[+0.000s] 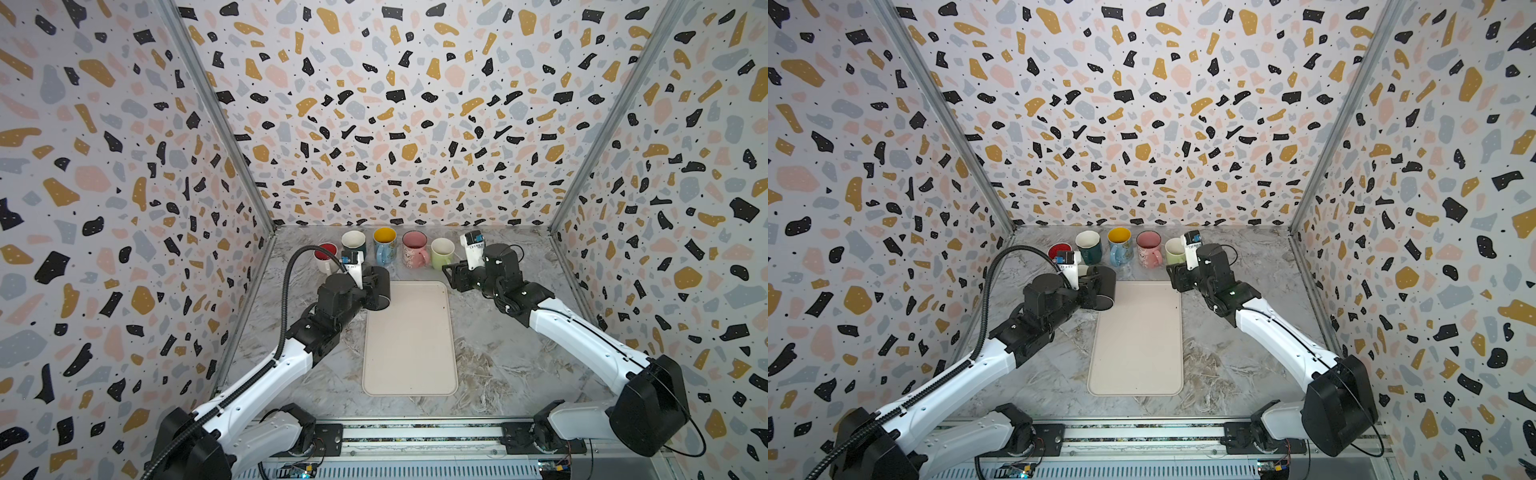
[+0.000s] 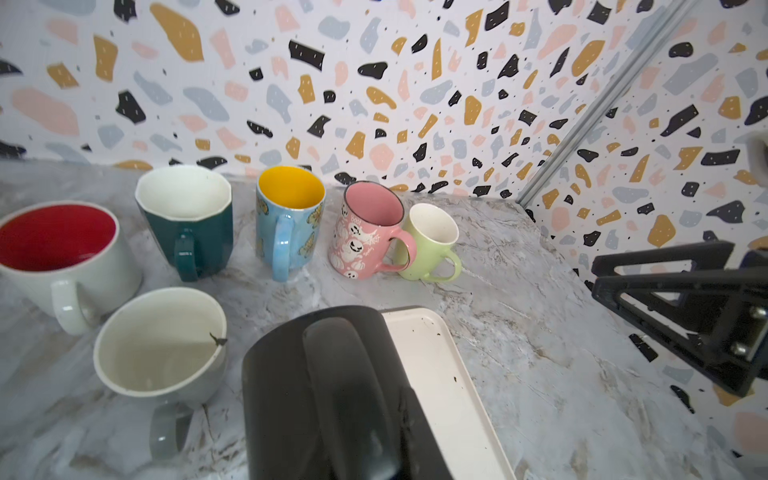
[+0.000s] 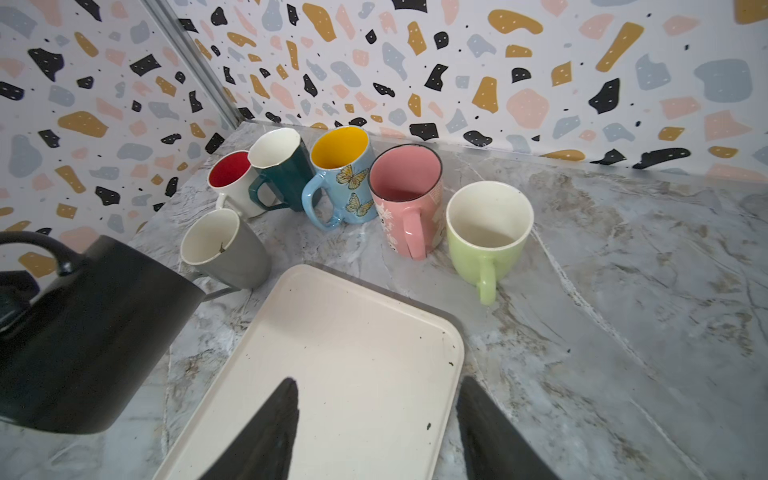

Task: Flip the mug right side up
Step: 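Lift the black mug with the left gripper and carry it over the tray, then rotate the black mug upright with the left gripper while the right gripper approaches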

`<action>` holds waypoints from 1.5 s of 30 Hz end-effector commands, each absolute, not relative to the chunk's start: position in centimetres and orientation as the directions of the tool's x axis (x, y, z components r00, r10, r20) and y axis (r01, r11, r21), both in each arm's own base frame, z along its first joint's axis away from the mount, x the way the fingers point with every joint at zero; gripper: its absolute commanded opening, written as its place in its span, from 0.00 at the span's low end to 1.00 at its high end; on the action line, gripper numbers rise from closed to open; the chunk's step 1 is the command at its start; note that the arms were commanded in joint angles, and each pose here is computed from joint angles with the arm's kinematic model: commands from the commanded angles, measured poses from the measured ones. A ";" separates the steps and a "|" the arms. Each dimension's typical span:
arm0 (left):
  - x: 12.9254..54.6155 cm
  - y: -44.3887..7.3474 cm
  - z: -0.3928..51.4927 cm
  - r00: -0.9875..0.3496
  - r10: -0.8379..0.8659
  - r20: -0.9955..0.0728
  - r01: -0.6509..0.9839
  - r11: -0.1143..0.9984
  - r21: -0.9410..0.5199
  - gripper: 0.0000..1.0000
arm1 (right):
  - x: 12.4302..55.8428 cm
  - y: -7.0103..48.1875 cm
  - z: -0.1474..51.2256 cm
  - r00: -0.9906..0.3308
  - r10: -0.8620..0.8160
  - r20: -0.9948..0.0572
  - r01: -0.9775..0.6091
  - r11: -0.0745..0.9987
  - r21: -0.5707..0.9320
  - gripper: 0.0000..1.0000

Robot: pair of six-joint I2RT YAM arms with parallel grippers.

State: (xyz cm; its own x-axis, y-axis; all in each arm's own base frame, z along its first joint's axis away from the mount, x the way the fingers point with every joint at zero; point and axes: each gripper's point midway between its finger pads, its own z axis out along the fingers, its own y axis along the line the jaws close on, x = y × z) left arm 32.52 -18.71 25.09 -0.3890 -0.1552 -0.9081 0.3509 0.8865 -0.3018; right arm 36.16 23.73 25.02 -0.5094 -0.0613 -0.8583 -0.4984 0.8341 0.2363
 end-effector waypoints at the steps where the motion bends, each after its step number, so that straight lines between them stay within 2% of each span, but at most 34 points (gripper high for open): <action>1: 32.1 -19.5 31.2 -0.118 -0.169 -0.979 0.437 0.876 -0.204 0.00 | 34.9 24.9 25.8 -0.541 -0.091 -0.836 -0.565 0.776 0.281 0.63; 5: 30.7 -20.6 31.8 -0.008 -0.128 -0.992 0.456 0.882 -0.117 0.00 | 34.6 25.4 26.6 -0.547 -0.087 -0.832 -0.591 0.745 0.311 0.63; 12: 29.0 -20.6 31.4 0.145 -0.059 -0.988 0.370 0.929 -0.001 0.00 | 33.7 26.5 27.9 -0.560 -0.095 -0.823 -0.640 0.680 0.357 0.63; 17: 27.9 -20.7 31.3 0.273 0.049 -0.961 0.281 0.951 0.128 0.00 | 32.8 27.7 28.5 -0.581 -0.105 -0.807 -0.677 0.612 0.408 0.62; 23: 27.1 -22.1 30.9 0.387 0.253 -0.886 0.163 0.928 0.336 0.00 | 31.9 28.7 28.8 -0.602 -0.120 -0.790 -0.709 0.536 0.459 0.58; 29: 26.6 -23.1 29.9 0.443 0.441 -0.780 0.009 0.868 0.496 0.00 | 31.3 28.9 29.6 -0.610 -0.119 -0.783 -0.727 0.478 0.493 0.58; 32: 26.2 -23.4 29.5 0.473 0.486 -0.735 -0.050 0.847 0.529 0.00 | 30.9 29.0 30.2 -0.606 -0.119 -0.787 -0.741 0.443 0.504 0.58; 37: 26.1 -24.4 29.5 0.487 0.501 -0.716 -0.049 0.834 0.550 0.00 | 30.1 29.5 30.6 -0.600 -0.148 -0.786 -0.769 0.376 0.517 0.61; 45: 25.4 -25.3 30.3 0.512 0.544 -0.664 -0.074 0.798 0.598 0.00 | 29.1 30.6 28.3 -0.659 -0.238 -0.714 -0.747 0.314 0.585 0.67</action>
State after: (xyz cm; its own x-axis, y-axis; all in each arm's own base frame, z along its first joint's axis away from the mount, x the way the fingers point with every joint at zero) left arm 27.31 -27.70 19.32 0.3539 0.7790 -0.5176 0.1275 0.5081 0.8518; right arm 30.30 30.05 28.36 -0.6445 -0.1922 -0.7401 -0.7459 0.3708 0.5533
